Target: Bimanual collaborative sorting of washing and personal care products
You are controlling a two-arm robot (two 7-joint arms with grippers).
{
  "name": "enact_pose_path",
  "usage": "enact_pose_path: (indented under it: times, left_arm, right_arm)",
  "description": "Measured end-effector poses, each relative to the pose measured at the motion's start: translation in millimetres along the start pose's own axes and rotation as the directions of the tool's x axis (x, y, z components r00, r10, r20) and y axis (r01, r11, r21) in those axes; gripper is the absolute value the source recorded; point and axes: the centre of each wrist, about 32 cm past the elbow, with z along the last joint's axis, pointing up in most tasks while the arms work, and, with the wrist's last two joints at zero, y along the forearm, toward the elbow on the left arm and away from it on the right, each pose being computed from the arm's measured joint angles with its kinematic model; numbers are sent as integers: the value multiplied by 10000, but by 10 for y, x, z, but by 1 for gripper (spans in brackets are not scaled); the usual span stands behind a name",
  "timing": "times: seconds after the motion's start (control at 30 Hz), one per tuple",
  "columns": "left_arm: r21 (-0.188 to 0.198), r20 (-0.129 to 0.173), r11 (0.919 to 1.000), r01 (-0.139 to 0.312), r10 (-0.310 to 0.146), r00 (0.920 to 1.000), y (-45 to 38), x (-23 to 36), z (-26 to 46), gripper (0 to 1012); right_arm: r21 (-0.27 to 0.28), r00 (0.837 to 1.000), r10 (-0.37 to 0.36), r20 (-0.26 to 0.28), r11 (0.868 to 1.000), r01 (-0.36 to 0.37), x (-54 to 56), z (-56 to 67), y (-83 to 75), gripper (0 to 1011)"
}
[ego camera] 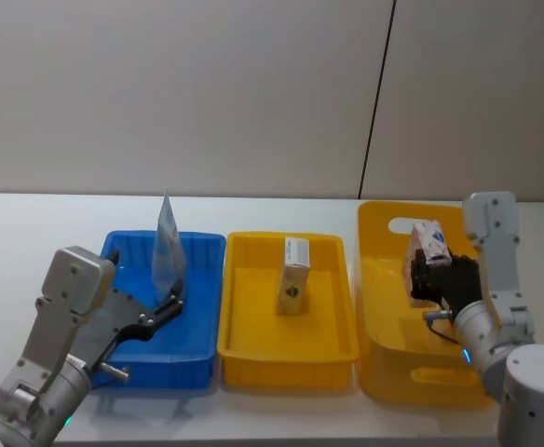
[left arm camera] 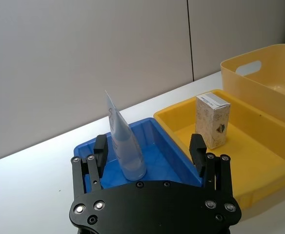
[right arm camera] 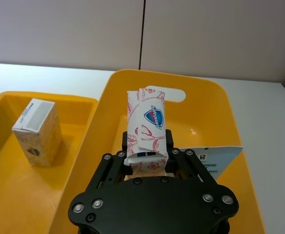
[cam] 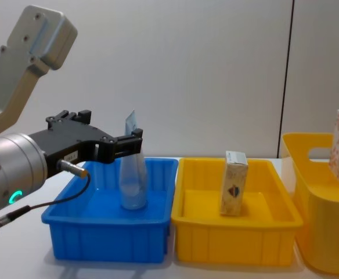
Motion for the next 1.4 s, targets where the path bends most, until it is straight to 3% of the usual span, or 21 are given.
enact_pose_path:
  times: [0.33, 0.4, 0.53, 0.8, 0.87, 1.0, 1.23, 1.4]
  left_arm:
    - [0, 0, 10000, 1, -1, 10000, 0, 0, 0, 1001]
    - [0, 0, 10000, 0, 0, 10000, 0, 0, 0, 1001]
    - [1, 0, 10000, 1, -1, 10000, 0, 0, 0, 1001]
    - [1, 0, 10000, 1, -1, 10000, 0, 0, 0, 1001]
    - [0, 1, 10000, 0, 0, 10000, 0, 0, 0, 1001]
    - [0, 0, 10000, 1, -1, 10000, 0, 0, 0, 1001]
    - [0, 0, 10000, 0, 0, 10000, 0, 0, 0, 1001]
    - [-1, 0, 10000, 1, -1, 10000, 0, 0, 0, 1001]
  right_arm:
    - [-412, 9995, -71, 311, 9991, 83, 21, -41, 12, 329]
    - [-441, 9994, -79, 338, 9990, 94, 25, -44, 13, 451]
    - [-524, 9992, -94, 390, 9986, 115, 29, -52, 15, 535]
    - [-640, 9988, -116, 467, 9978, 146, 35, -66, 18, 819]
    - [-655, 9988, -119, 476, 9977, 150, 35, -68, 18, 828]
    - [-668, 9988, -123, 476, 9976, 155, 35, -70, 17, 971]
    - [-398, 9998, 15, 186, 9992, -7, 45, -70, 1, 1003]
    - [140, 9991, 328, -272, 9994, -324, 56, -43, -26, 1004]
